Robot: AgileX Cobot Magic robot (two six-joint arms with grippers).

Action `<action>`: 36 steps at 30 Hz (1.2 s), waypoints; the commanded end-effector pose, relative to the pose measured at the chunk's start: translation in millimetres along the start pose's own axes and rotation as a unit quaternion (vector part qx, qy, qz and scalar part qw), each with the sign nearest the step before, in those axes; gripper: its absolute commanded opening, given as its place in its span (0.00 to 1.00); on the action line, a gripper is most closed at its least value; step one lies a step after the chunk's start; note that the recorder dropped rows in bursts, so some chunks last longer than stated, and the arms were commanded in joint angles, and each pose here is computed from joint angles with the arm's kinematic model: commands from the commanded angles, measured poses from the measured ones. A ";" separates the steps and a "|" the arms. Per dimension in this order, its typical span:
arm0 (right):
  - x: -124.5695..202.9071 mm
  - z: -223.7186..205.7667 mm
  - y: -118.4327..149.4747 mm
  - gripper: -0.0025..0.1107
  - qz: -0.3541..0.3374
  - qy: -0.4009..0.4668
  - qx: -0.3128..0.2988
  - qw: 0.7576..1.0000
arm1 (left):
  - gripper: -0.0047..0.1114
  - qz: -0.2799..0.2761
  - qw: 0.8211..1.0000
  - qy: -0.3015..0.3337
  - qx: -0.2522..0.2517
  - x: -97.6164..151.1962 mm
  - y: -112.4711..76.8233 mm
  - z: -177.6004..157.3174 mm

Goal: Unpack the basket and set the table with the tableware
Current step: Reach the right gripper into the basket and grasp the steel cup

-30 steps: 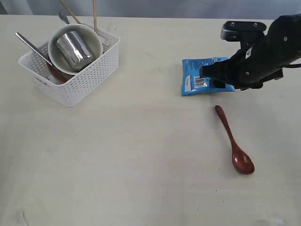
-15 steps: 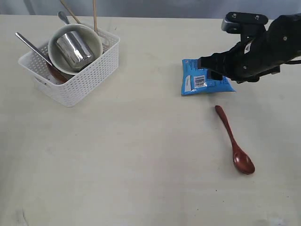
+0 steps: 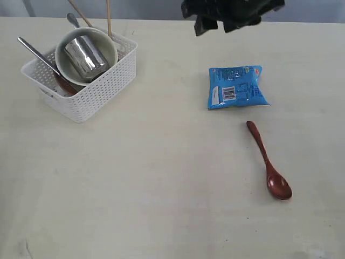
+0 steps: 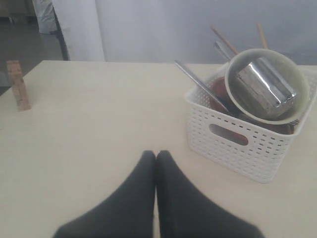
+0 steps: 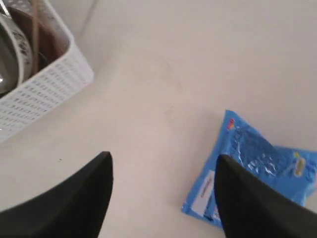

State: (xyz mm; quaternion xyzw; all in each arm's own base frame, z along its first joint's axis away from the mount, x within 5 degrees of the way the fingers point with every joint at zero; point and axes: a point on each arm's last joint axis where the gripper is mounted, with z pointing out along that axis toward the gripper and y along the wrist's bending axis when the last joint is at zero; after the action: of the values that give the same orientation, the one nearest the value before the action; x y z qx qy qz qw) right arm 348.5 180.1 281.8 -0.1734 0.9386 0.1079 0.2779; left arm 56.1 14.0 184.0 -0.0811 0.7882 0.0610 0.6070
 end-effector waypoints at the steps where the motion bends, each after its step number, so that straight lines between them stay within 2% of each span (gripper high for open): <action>1: -21.3 11.3 18.4 0.52 -0.032 0.025 -0.056 0.998 | 0.04 0.002 1.000 -0.005 0.001 -0.2 -0.1 -0.3; 6: -35.9 38.0 36.3 0.52 -0.041 0.049 -0.132 0.989 | 0.04 0.002 1.000 -0.005 0.001 -0.2 -0.1 -0.3; 13: -44.1 74.7 78.1 0.52 -0.134 0.038 -0.154 0.978 | 0.04 0.002 1.000 -0.005 0.001 -0.2 -0.1 -0.3; 18: -49.9 90.1 107.4 0.52 -0.157 -0.002 -0.162 0.974 | 0.04 0.002 1.000 -0.005 0.001 -0.2 -0.1 -0.3; 23: -48.0 103.7 130.9 0.61 -0.203 0.000 -0.165 0.965 | 0.04 0.002 1.000 -0.005 0.001 -0.2 -0.1 -0.3; 27: -43.1 114.5 148.1 0.62 -0.230 0.002 -0.172 0.958 | 0.04 0.002 1.000 -0.005 0.001 -0.2 -0.1 -0.3; 32: -36.5 127.1 160.6 0.62 -0.274 -0.004 -0.144 0.951 | 0.04 0.002 1.000 -0.005 0.001 -0.2 -0.1 -0.3; 36: -36.0 130.8 165.7 0.62 -0.278 -0.018 -0.142 0.950 | 0.04 0.002 1.000 -0.005 0.001 -0.2 -0.1 -0.3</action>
State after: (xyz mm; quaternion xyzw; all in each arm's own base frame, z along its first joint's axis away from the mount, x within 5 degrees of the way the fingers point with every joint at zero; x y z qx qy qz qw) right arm 373.8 378.3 210.6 -0.4601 0.8302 0.1667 0.2671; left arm 56.1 14.0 184.0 -0.0811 0.7882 0.0610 0.6070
